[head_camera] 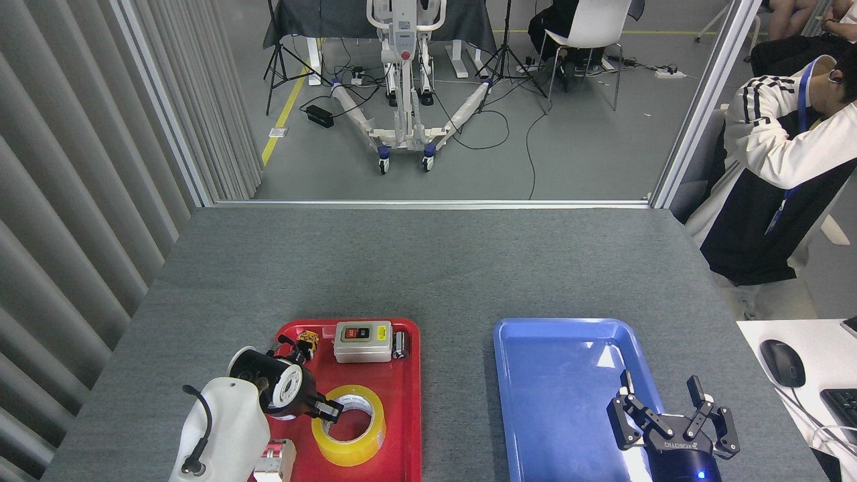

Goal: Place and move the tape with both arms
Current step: 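Reach the left gripper to the yellow tape roll and grasp its rim, then lift the tape with the left gripper and carry it over the blue tray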

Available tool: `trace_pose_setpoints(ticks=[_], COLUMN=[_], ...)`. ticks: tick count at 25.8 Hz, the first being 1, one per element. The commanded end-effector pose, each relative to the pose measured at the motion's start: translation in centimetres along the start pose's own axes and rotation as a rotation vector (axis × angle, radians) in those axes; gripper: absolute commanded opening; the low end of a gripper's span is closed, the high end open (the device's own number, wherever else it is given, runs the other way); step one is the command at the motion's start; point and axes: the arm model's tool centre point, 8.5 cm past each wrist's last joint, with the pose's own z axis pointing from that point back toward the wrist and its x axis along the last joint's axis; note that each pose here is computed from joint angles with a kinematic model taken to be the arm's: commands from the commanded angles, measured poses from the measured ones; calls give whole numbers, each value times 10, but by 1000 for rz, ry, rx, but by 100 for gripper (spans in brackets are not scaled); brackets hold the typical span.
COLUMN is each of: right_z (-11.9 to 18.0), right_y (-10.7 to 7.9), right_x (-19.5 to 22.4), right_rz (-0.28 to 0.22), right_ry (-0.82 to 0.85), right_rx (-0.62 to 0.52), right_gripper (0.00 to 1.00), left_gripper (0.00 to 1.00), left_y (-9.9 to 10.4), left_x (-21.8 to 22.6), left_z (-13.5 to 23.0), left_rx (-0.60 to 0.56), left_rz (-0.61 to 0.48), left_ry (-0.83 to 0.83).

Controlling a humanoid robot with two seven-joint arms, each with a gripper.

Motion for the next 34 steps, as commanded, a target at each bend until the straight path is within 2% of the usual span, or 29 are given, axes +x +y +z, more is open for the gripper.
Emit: trace_pose_setpoints(ticks=[1,2,6,9,11,16,20,22,24,26,34], right_z=[0,0,1,1,1,0,0,0,0,-1,-1], right_y=[0,0,1,1,1,1,1,1,1,0,1], right_x=[0,-1,1,1,0,-1,-1,-1,-2,-4,-4], right_rz=[0,0,-4,-6,-4,-1,-2,-2,-1,4,3], right_ry=[0,0,1,1,-1,1,1,1,1,2,4], right_rx=[0,0,2,2,2,3,3,3,4,2,3], right_gripper=[99,99,99,99,99,99,99,99,99,99,99], left_gripper=[8,0,0,0,0,0,0,0,0,0,0], left_y=[-3,-4,-3,1,8,50,64,65,61,59,51], left_x=[0,2,8,14,18,31,58,84,114,133,137], left_z=[-4,-5,-2,2,8,63,86,88,83,77,66], left_rx=[-20,-22,-3,33,97,548,834,932,1007,1049,1030], left_rz=[-21,-56,-201,-205,-193,-76,-138,-193,-183,-140,-114], left_ry=[-12,-26,-90,-155,-214,-549,-750,-841,-935,-988,-1001])
